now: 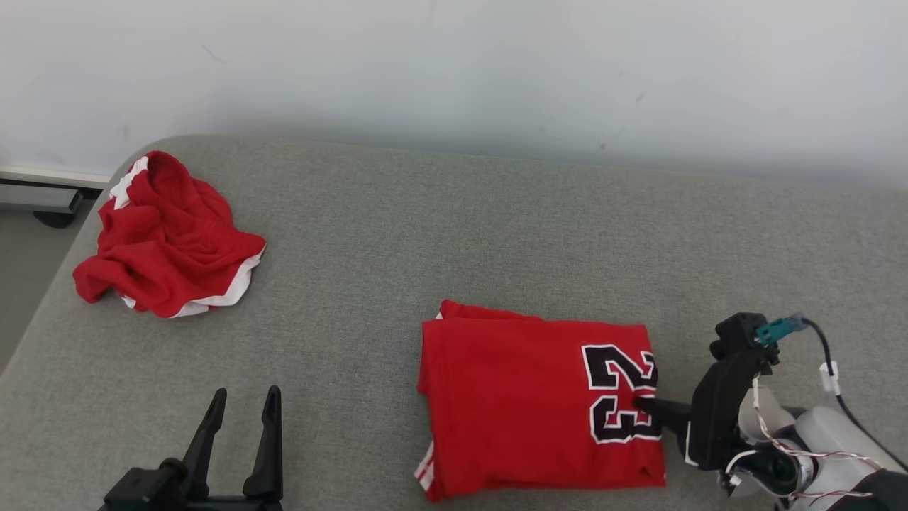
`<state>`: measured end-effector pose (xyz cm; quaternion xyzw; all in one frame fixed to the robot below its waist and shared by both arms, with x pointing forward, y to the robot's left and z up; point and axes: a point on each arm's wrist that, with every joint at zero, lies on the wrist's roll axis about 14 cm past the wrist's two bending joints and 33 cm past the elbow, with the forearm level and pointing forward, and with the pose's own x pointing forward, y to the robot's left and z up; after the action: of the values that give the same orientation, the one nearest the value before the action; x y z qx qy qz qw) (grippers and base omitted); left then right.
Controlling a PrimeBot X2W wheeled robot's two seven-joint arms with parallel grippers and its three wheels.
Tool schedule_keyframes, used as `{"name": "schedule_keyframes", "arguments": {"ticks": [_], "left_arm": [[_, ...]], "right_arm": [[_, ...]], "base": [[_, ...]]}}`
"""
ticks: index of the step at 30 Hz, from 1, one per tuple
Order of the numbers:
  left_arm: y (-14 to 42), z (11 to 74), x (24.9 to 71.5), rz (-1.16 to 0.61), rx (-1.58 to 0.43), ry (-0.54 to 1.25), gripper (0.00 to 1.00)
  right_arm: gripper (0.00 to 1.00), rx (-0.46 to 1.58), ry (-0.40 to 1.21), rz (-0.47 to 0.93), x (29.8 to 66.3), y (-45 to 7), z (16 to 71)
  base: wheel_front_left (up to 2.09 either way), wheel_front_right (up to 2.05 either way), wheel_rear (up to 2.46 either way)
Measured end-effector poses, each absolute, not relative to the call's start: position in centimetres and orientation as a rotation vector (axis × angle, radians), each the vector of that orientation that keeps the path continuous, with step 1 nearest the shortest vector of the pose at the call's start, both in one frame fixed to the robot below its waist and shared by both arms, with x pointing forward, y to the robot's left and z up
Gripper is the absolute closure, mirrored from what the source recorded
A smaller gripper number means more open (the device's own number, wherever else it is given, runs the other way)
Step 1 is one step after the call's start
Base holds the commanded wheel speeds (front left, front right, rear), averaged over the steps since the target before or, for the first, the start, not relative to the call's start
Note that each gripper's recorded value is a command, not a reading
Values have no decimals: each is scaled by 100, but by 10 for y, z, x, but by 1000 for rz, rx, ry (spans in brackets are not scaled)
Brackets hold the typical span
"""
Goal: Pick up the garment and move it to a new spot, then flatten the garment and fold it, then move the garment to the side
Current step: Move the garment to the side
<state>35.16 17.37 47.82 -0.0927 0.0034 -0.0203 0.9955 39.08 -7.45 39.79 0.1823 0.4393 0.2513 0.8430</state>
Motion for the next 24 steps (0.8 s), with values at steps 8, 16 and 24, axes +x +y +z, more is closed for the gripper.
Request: {"name": "schedule_keyframes", "arguments": {"ticks": [8, 16, 24], "left_arm": [[167, 477, 358, -58, -189, 11, 0], [153, 477, 376, -113, -178, 11, 0], [149, 474, 390, -137, -166, 16, 0]], "right_arm": [[100, 304, 855, 492, 416, -106, 422], [100, 196, 778, 376, 459, -155, 448], [100, 155, 763, 233, 487, -209, 453]], "base": [[0, 0, 0], [0, 0, 0], [0, 0, 0]]}}
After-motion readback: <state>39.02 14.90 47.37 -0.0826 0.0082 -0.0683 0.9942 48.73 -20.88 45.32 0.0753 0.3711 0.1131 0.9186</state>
